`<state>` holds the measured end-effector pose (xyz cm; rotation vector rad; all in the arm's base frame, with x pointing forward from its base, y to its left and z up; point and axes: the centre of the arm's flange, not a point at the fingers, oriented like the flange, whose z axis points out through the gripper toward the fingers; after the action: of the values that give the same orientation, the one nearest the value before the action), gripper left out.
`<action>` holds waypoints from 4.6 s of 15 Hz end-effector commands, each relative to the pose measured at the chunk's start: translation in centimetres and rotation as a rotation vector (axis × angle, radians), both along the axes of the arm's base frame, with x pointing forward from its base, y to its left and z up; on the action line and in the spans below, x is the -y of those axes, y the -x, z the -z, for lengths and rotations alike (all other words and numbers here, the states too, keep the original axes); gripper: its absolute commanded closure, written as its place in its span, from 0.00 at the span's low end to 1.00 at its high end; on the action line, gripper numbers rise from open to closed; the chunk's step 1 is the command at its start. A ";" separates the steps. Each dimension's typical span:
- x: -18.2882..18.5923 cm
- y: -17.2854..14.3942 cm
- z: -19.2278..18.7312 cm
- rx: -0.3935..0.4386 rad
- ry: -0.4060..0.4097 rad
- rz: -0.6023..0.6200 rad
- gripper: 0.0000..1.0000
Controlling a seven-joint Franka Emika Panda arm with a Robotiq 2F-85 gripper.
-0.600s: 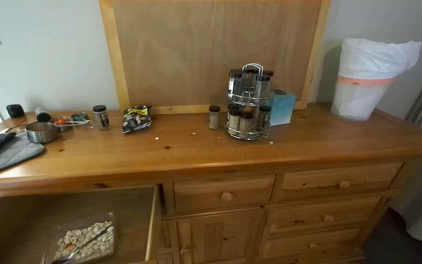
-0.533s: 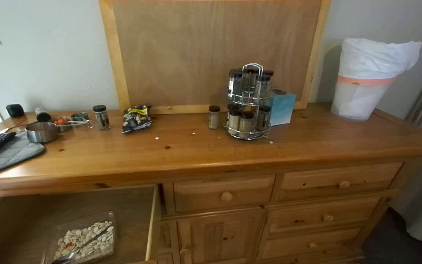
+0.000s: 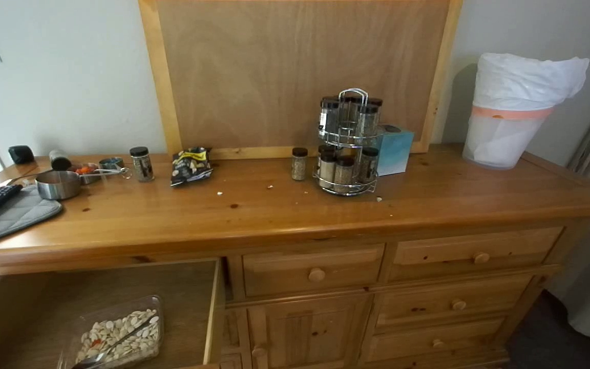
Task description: Move the bottle to the metal holder
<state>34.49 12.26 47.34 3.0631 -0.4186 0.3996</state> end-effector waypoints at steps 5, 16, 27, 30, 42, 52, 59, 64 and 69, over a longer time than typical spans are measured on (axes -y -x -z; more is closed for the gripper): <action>-0.3 -4.3 0.7 0.063 0.057 0.001 0.00; -3.7 -19.4 4.4 0.156 0.053 -0.128 0.00; -4.0 -23.9 10.7 0.221 0.026 -0.049 0.00; -4.0 -24.2 11.5 0.211 0.026 -0.045 0.00; -3.8 -26.4 12.6 0.238 0.044 -0.096 0.00; -3.2 -31.0 17.1 0.327 0.041 -0.159 0.00; -3.9 -33.1 19.5 0.332 0.040 -0.172 0.00; -3.9 -33.5 20.7 0.310 0.049 -0.154 0.00; -3.4 -33.8 21.1 0.312 0.073 -0.126 0.00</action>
<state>67.47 15.23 26.50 2.9976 -0.1798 0.8621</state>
